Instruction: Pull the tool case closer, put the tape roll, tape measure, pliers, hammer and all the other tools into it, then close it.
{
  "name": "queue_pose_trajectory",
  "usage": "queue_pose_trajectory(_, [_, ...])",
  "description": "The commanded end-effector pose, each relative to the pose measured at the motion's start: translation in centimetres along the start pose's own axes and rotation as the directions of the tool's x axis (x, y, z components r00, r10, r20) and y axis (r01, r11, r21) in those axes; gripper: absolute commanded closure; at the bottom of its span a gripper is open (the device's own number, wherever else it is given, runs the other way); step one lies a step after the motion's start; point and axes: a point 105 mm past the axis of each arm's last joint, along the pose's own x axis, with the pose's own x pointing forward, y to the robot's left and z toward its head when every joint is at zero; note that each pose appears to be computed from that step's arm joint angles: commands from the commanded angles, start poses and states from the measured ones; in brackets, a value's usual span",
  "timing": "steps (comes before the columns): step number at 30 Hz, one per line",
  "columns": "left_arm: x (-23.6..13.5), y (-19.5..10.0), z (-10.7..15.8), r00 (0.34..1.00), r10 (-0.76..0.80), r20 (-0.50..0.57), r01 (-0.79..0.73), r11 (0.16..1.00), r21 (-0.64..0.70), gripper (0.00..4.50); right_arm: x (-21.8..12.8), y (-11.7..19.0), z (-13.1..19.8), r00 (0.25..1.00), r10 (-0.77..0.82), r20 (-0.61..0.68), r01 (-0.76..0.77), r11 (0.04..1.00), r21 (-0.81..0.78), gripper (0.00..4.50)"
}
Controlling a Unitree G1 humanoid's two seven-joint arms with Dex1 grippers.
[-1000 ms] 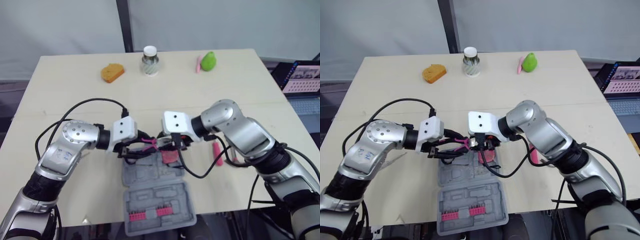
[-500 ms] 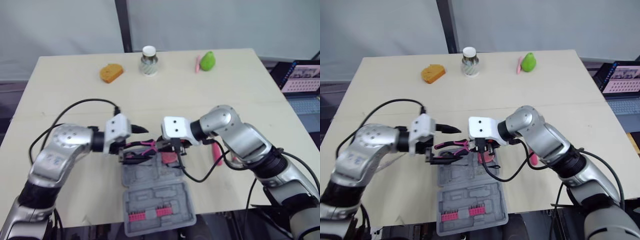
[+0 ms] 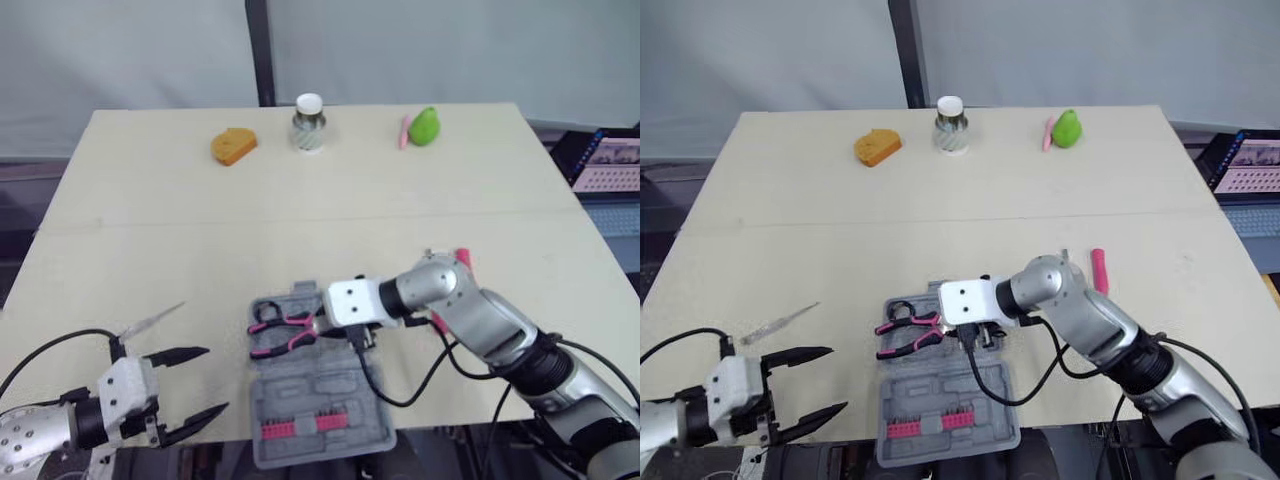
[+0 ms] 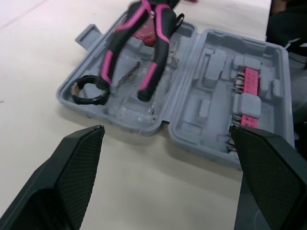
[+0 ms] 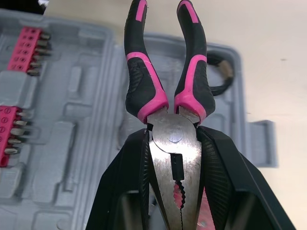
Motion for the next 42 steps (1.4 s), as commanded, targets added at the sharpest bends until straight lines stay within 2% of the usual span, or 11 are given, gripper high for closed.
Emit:
queue_pose_trajectory(1, [-0.6, 0.0, -0.2, 0.999, 0.054, 0.004, -0.054, 0.998, 0.027, 0.00, -0.1, 0.0, 0.2, 1.000, -0.023, -0.012, 0.022, 0.998, -0.054, 3.51])
queue_pose_trajectory(9, [-0.5, -0.9, -0.5, 0.998, 0.063, 0.004, -0.063, 0.998, 0.019, 0.00, 0.6, -0.1, -0.7, 0.998, -0.037, -0.044, 0.035, 0.999, -0.039, 3.51])
queue_pose_trajectory(36, [0.0, 0.3, -0.6, 0.997, 0.076, 0.000, -0.076, 0.997, 0.034, 0.00, 2.7, 1.4, -1.9, 0.997, -0.004, -0.071, 0.008, 0.999, 0.047, 3.51])
queue_pose_trajectory(38, [0.1, 0.3, -0.6, 0.997, 0.079, 0.001, -0.079, 0.996, 0.035, 0.00, 2.6, 1.4, -1.6, 0.998, -0.007, -0.056, 0.010, 0.998, 0.055, 2.47])
queue_pose_trajectory(40, [0.1, 0.4, -0.6, 0.997, 0.081, 0.001, -0.081, 0.996, 0.036, 0.00, 2.4, 0.8, -1.1, 0.999, -0.031, -0.028, 0.033, 0.997, 0.068, 1.70])
queue_pose_trajectory(42, [0.2, 0.5, -0.7, 0.996, 0.084, 0.002, -0.084, 0.996, 0.039, 0.00, 2.2, 0.2, -0.7, 0.999, -0.053, -0.003, 0.053, 0.995, 0.080, 0.71])
